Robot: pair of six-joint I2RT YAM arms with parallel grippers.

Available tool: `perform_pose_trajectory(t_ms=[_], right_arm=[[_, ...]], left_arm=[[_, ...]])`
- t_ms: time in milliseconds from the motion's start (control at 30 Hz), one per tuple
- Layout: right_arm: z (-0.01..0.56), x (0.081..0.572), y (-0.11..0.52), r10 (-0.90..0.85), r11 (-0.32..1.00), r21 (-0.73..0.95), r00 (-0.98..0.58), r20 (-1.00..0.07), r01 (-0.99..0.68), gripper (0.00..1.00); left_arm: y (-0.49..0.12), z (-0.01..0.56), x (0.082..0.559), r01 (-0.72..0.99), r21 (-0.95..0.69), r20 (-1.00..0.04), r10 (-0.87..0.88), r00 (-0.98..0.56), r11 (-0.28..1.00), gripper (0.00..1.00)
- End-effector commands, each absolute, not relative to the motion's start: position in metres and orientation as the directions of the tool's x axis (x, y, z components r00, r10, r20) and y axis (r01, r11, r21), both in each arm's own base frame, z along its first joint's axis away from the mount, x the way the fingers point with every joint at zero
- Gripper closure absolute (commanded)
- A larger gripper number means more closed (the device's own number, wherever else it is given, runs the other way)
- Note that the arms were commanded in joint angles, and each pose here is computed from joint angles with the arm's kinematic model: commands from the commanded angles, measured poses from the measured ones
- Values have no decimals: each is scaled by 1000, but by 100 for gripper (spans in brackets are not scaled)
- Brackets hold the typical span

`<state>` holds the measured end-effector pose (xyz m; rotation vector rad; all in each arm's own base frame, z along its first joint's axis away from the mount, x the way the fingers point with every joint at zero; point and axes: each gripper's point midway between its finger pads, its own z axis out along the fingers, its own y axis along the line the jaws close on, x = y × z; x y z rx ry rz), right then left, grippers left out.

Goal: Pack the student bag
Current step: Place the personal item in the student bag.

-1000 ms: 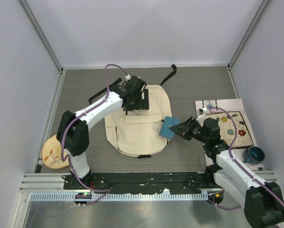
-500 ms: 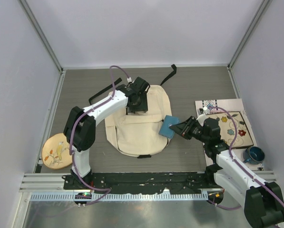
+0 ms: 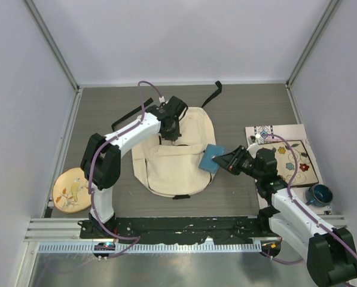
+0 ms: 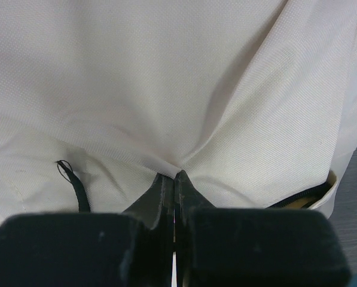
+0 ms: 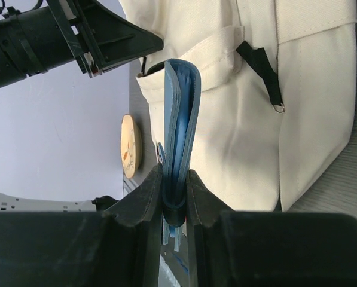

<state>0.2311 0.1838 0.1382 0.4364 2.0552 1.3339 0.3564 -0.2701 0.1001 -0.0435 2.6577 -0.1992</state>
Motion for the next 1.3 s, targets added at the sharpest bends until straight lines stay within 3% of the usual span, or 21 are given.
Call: perform_pose_trajectory(t_ms=[0, 200, 633, 900, 1100, 1267], right_arm=[[180, 238, 195, 594, 351, 919, -716, -367, -180, 99], [196, 232, 224, 569, 281, 937, -751, -335, -206, 99], [218, 250, 283, 565, 34, 976, -801, -198, -216, 99], [189, 280, 296, 593, 5, 994, -800, -91, -110, 99], [180, 281, 297, 591, -97, 994, -806, 11, -58, 99], [175, 288, 288, 652, -71, 994, -758, -18, -85, 99]], left_arm=[[-297, 144, 369, 57, -274, -521, -99, -848, 960, 100], [-305, 190, 379, 84, -354, -568, -143, -810, 932, 100], [-294, 209, 373, 93, -422, -564, -181, -806, 902, 100], [-284, 218, 368, 99, -437, -571, -191, -798, 894, 100], [-281, 219, 368, 99, -457, -555, -196, -808, 884, 100], [-282, 221, 363, 112, -477, -543, -192, -817, 872, 100]])
